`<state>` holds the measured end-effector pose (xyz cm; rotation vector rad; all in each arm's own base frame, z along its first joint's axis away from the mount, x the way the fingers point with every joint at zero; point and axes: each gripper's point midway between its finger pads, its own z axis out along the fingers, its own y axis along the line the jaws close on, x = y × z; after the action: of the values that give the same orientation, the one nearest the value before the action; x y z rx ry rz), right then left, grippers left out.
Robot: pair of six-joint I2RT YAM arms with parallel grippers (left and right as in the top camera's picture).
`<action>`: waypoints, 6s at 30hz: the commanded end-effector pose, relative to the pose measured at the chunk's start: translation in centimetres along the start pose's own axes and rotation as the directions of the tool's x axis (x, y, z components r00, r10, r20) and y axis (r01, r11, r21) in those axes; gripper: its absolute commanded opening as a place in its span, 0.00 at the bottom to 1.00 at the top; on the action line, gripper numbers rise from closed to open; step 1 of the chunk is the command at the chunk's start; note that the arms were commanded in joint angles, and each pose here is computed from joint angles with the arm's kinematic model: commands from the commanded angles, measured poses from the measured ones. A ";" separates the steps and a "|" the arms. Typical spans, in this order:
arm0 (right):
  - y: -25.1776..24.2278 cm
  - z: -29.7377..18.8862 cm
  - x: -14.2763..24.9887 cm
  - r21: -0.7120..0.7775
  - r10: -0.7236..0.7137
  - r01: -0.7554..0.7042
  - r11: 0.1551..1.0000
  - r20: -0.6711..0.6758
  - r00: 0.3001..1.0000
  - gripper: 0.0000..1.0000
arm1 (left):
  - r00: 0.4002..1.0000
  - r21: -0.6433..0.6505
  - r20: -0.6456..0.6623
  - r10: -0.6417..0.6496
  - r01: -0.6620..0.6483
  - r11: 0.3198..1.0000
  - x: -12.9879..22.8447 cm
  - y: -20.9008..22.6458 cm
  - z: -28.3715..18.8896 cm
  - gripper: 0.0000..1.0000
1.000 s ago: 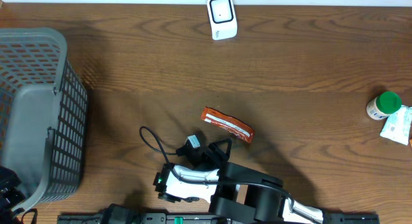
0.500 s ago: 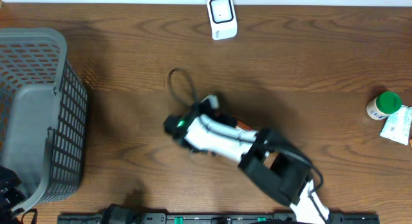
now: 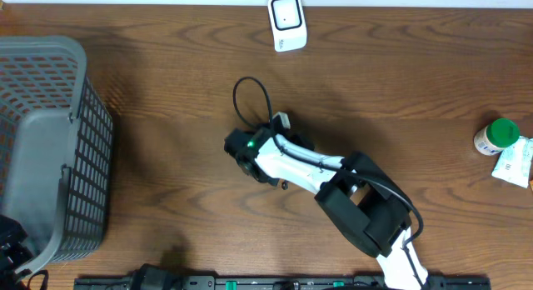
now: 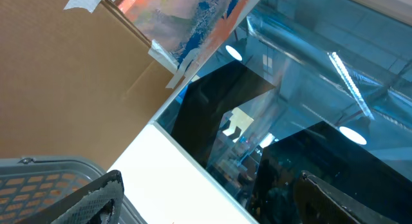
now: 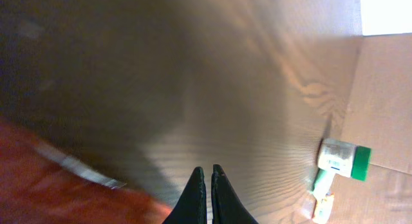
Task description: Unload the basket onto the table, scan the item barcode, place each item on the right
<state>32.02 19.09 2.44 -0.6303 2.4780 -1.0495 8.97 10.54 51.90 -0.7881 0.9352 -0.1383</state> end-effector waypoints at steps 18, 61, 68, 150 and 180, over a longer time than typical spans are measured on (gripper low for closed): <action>2.1 0.9 2.9 0.072 -0.167 0.173 0.982 -0.082 0.982 0.01 | 1.000 -0.009 0.016 0.009 -0.008 1.000 -0.5 0.2 -0.2 0.85; 2.7 -6.0 2.8 -0.585 -0.097 -0.020 0.811 -0.167 0.981 0.01 | 1.000 -0.010 0.012 0.013 -0.013 1.000 -0.4 0.3 -0.2 0.85; 4.4 -5.2 4.0 -0.616 -0.108 -0.027 0.787 -0.181 0.978 0.01 | 1.000 -0.010 0.012 0.013 -0.013 1.000 -0.4 0.3 -0.2 0.85; 6.4 -7.9 10.0 -0.812 -0.132 -0.237 0.533 -0.357 0.925 0.01 | 1.000 -0.010 0.012 0.013 -0.013 1.000 -0.4 0.3 -0.2 0.85; 2.1 -13.9 -4.2 -0.942 0.217 -0.329 0.065 -0.309 0.926 0.84 | 1.000 -0.011 0.012 0.013 -0.013 1.000 -0.4 0.3 -0.2 0.85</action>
<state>27.27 29.28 8.44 -0.4299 2.9476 0.9063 9.03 10.53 51.79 -0.7873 0.9414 -0.1349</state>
